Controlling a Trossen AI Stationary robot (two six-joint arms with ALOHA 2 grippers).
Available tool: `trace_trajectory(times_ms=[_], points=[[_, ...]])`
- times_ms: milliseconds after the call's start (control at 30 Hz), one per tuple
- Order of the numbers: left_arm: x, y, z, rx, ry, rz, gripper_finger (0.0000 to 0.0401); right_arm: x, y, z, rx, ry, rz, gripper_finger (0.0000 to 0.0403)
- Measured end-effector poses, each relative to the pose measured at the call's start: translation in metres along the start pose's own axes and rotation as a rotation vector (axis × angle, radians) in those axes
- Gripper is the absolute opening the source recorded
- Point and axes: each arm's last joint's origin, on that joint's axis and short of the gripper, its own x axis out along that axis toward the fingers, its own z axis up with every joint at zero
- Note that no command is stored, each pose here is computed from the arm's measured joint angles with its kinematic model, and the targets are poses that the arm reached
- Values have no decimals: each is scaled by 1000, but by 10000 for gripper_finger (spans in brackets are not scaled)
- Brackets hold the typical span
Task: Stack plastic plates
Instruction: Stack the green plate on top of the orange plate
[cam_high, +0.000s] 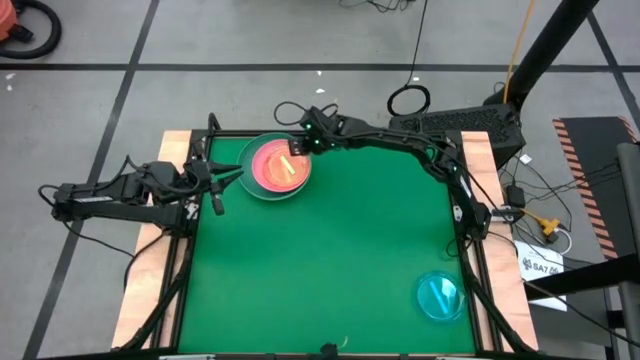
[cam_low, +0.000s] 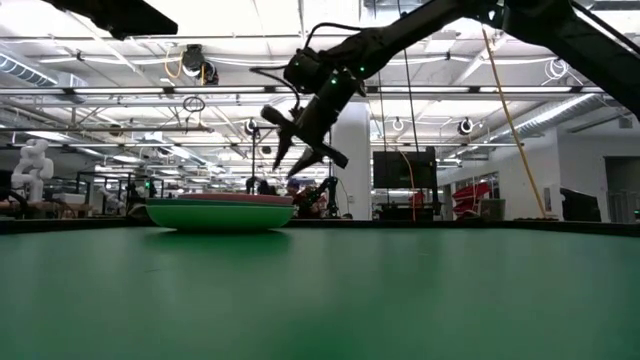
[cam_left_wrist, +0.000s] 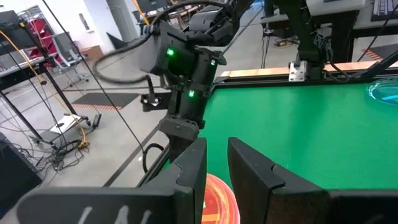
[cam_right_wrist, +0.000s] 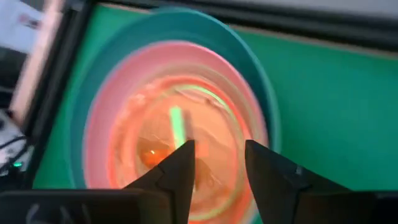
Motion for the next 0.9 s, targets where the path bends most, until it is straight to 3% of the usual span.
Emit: trace_trajectory(times_ms=[100,300,400,667,900], points=[[0,0,-1,-15,5,-1,74,-1,10,0,-148,-44,57,133],[-1,-2,-9,-110,93,-26,74,-26,29,-14,-733,29,181,117],[0,-4,-17,-185,178,-27,74,-24,33,-32,-917,53,158,107],[18,-11,-23,-325,279,30,74,-10,26,-75,-1079,126,213,86],[55,-26,-24,-288,304,43,74,-49,24,-107,-1151,102,273,74]])
